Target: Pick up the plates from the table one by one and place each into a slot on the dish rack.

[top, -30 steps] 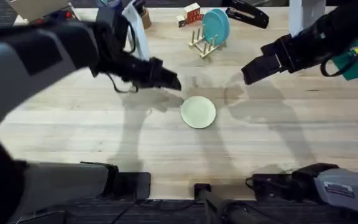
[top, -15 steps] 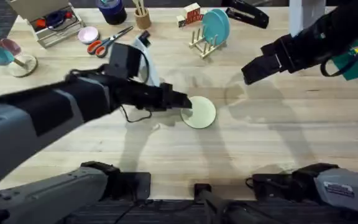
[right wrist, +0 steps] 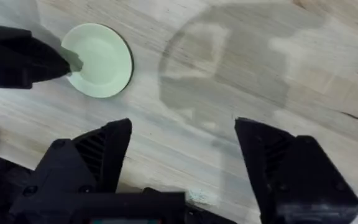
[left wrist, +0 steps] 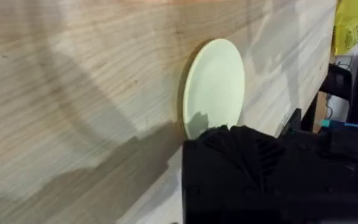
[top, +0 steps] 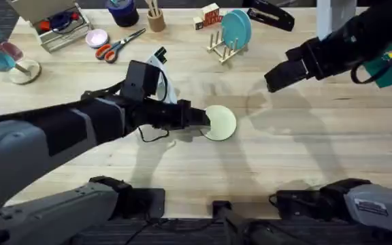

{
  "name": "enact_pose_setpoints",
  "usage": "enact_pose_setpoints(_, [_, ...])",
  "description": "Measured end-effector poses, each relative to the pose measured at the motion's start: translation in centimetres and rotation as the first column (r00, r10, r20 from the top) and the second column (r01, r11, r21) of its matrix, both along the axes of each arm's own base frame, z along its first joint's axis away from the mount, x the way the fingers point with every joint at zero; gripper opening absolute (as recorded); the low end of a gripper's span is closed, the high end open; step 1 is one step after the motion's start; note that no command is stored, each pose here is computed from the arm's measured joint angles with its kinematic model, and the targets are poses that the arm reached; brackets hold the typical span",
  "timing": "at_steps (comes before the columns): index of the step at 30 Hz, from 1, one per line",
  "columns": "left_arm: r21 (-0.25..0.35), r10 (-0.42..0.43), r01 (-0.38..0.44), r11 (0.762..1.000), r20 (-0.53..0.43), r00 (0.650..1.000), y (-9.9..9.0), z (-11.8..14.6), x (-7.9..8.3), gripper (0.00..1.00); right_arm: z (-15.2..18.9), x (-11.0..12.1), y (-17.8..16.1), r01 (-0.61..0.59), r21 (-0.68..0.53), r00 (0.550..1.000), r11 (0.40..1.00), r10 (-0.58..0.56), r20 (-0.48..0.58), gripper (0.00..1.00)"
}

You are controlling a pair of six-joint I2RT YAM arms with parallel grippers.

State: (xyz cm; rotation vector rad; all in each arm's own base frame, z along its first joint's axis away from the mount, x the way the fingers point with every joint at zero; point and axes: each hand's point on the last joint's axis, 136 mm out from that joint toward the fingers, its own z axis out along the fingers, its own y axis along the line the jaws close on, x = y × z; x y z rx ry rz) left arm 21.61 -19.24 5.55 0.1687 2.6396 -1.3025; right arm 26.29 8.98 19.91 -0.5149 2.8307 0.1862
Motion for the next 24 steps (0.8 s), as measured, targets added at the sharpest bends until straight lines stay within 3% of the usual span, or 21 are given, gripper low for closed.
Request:
enact_pose_setpoints(19, [-0.013, 0.028, -0.028, 1.000, 0.034, 0.999, 0.68, -0.43, 0.51, 0.041, 0.00, 0.00, 0.00, 0.000, 0.000, 1.000, 1.000, 0.000, 0.000, 0.995])
enact_pose_setpoints(24, [-0.030, 0.021, -0.020, 0.999, 0.027, 0.999, 0.67, -0.82, -0.15, 0.041, 0.00, 0.01, 0.01, 0.000, 0.000, 1.000, 1.000, 0.000, 0.000, 0.996])
